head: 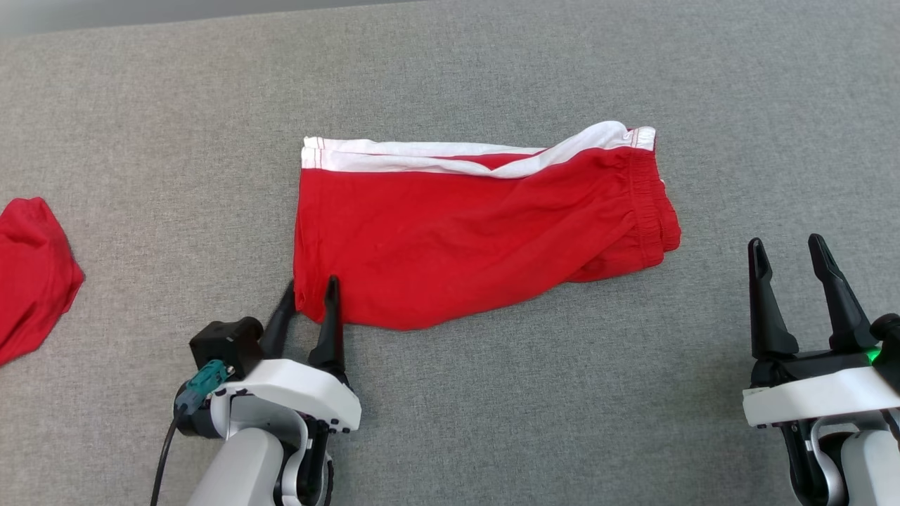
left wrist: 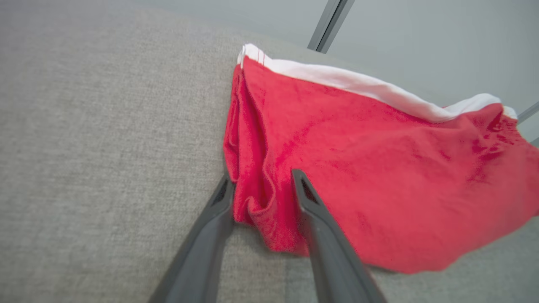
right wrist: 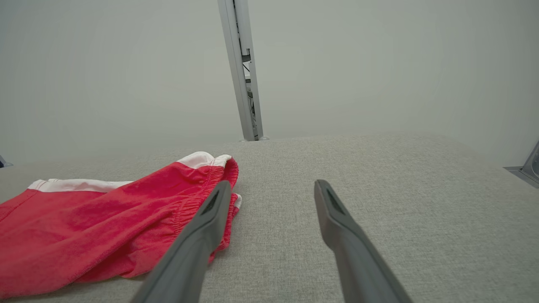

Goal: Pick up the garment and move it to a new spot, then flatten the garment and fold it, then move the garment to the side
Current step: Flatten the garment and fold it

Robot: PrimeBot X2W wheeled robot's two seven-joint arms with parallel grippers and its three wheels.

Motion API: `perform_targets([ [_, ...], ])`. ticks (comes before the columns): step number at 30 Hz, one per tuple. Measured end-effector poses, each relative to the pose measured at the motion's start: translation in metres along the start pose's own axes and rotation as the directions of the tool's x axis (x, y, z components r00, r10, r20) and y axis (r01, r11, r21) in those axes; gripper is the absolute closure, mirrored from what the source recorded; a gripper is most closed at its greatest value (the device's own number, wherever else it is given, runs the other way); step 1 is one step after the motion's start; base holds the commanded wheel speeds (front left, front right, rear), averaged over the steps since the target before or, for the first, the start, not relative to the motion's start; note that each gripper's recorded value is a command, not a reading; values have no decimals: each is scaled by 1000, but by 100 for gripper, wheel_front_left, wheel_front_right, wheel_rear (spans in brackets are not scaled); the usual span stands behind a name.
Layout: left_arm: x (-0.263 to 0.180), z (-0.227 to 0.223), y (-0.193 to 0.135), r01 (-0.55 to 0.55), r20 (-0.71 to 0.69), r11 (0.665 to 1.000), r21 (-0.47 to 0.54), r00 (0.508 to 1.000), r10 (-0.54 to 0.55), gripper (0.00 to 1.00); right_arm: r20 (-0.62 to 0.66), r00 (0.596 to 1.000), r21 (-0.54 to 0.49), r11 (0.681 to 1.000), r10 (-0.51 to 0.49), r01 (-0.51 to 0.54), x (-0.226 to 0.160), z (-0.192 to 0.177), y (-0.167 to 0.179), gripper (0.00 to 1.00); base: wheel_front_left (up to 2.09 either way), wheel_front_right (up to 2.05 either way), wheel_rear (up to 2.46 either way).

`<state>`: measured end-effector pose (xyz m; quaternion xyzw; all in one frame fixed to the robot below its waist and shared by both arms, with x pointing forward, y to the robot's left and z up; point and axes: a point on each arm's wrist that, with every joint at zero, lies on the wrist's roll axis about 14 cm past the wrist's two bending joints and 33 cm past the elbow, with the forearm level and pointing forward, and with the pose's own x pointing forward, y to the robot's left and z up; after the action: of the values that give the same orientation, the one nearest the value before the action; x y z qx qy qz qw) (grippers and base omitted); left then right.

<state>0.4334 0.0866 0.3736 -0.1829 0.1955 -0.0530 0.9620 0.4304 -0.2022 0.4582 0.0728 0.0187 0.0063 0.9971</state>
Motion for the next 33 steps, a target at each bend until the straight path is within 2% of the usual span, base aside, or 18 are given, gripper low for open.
perform_targets([
  [6,-2,49,5,-31,195,998,63,981,18,0,-6,1000,-6,1000,10,-10,1,0,2,0,0,0,0],
  [13,-17,110,9,-83,389,979,184,921,5,0,1,1000,-20,1000,24,-24,3,7,5,0,0,0,0],
  [19,-30,109,14,-99,393,972,215,919,6,0,-1,1000,-22,999,31,-32,2,9,7,0,0,0,0],
  [33,-37,107,20,-107,389,972,210,921,17,0,-3,1000,-16,999,30,-30,1,10,8,0,0,0,0],
])
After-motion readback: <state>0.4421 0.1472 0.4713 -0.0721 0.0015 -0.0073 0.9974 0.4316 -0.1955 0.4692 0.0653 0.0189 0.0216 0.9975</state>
